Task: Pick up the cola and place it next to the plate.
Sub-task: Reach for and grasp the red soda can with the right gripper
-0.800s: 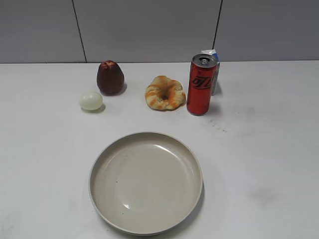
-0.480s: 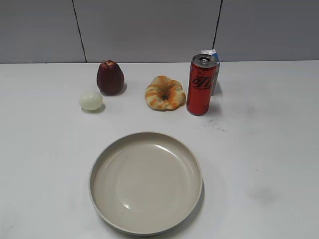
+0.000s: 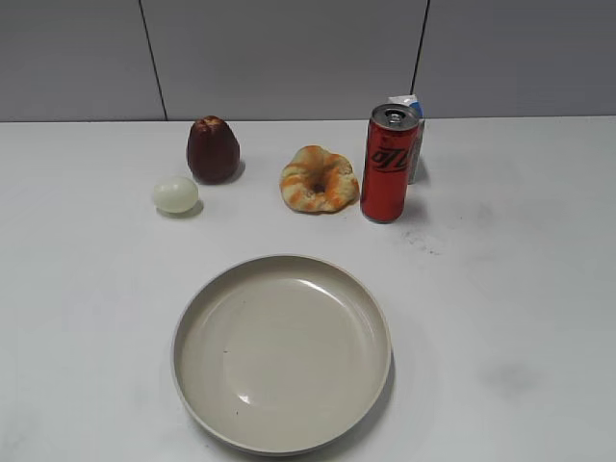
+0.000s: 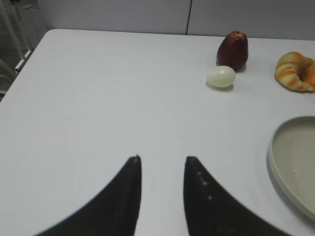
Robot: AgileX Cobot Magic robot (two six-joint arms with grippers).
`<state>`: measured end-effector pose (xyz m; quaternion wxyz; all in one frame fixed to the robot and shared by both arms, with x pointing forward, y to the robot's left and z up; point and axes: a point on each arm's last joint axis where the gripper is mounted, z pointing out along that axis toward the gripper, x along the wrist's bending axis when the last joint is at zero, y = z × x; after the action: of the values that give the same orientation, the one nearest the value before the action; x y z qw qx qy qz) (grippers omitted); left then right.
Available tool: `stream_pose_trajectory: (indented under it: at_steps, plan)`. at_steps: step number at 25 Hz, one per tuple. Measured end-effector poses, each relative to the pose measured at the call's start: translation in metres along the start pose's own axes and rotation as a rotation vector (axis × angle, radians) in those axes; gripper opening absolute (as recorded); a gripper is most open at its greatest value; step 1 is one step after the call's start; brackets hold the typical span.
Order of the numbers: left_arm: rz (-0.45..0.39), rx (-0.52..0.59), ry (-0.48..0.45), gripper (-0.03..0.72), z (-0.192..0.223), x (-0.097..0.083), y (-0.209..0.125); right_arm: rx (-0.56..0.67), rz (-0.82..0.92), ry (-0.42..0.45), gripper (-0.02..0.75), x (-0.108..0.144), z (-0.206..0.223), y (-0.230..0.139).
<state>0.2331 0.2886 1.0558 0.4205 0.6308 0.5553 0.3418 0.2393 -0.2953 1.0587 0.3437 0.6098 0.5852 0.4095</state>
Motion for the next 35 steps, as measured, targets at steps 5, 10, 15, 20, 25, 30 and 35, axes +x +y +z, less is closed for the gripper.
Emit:
stream_pose_trajectory:
  at_steps: [5,10,15,20,25,30,35]
  plan:
    - [0.0,0.0,0.0,0.237,0.0,0.0,0.0,-0.162,-0.003,0.0,0.563,0.001,0.019,0.033]
    - [0.0,0.0,0.0,0.237,0.0,0.0,0.0,-0.224,0.003,-0.001,0.563,0.001,0.058,0.059]
    - [0.0,0.0,0.0,0.237,0.0,0.0,0.0,-0.069,0.025,0.007,0.563,0.005,0.108,0.088]
    - [0.0,0.0,0.0,0.237,0.0,0.0,0.0,0.133,-0.041,0.073,0.563,0.026,0.163,0.121]
    - [0.0,0.0,0.0,0.237,0.0,0.0,0.0,0.387,-0.14,0.157,0.573,0.067,0.222,0.144]
    - [0.0,0.0,0.0,0.237,0.0,0.0,0.0,0.575,-0.281,0.235,0.654,0.115,0.28,0.156]
    - [0.0,0.0,0.0,0.237,0.0,0.0,0.0,0.634,-0.327,0.272,0.661,0.154,0.333,0.167]
